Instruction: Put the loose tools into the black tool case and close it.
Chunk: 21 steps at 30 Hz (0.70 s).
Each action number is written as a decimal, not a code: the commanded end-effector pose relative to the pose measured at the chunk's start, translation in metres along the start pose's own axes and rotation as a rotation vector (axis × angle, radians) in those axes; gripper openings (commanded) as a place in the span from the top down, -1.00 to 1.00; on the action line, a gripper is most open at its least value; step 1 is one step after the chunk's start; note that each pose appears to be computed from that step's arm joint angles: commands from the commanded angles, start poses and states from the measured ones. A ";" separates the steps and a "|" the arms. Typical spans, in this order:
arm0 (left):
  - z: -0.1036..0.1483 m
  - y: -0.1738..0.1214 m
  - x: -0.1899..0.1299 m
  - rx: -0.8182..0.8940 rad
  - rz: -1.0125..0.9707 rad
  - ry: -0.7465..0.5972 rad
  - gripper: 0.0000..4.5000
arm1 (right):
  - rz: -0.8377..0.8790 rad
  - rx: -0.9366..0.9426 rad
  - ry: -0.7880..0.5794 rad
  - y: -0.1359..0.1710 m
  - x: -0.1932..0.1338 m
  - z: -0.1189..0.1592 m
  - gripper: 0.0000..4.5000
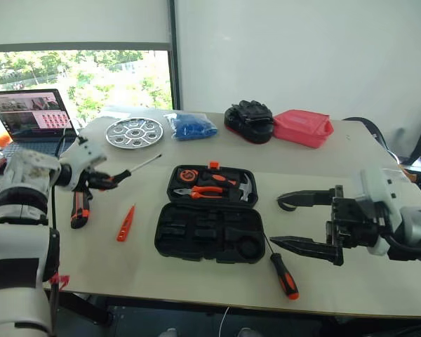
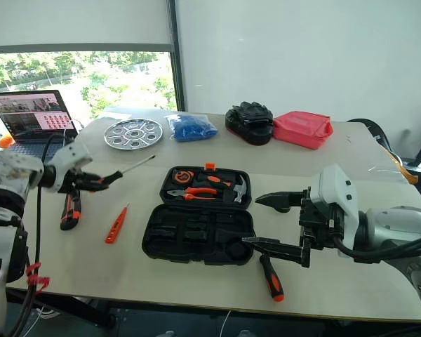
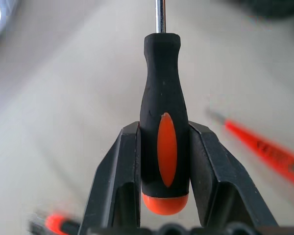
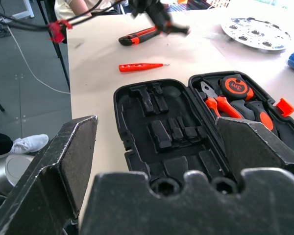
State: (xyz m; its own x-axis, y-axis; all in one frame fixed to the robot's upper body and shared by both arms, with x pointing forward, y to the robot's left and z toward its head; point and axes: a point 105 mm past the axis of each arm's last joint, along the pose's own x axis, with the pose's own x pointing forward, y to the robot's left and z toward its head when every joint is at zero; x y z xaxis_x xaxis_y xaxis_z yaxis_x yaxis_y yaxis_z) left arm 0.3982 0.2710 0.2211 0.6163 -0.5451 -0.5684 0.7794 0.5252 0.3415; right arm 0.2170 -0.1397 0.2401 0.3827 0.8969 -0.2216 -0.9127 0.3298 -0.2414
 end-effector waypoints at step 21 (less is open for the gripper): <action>0.046 -0.115 0.103 0.426 -0.377 0.117 0.62 | -0.044 -0.023 -0.019 0.004 0.003 0.005 -1.00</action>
State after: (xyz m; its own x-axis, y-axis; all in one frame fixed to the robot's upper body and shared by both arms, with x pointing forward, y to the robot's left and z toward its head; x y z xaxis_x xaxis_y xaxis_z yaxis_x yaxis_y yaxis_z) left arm 0.3720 0.1265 0.1507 0.2388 -0.5666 -0.7886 0.9532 -0.0183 0.3018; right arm 0.2190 -0.1378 0.2383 0.4269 0.8790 -0.2125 -0.8928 0.3722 -0.2538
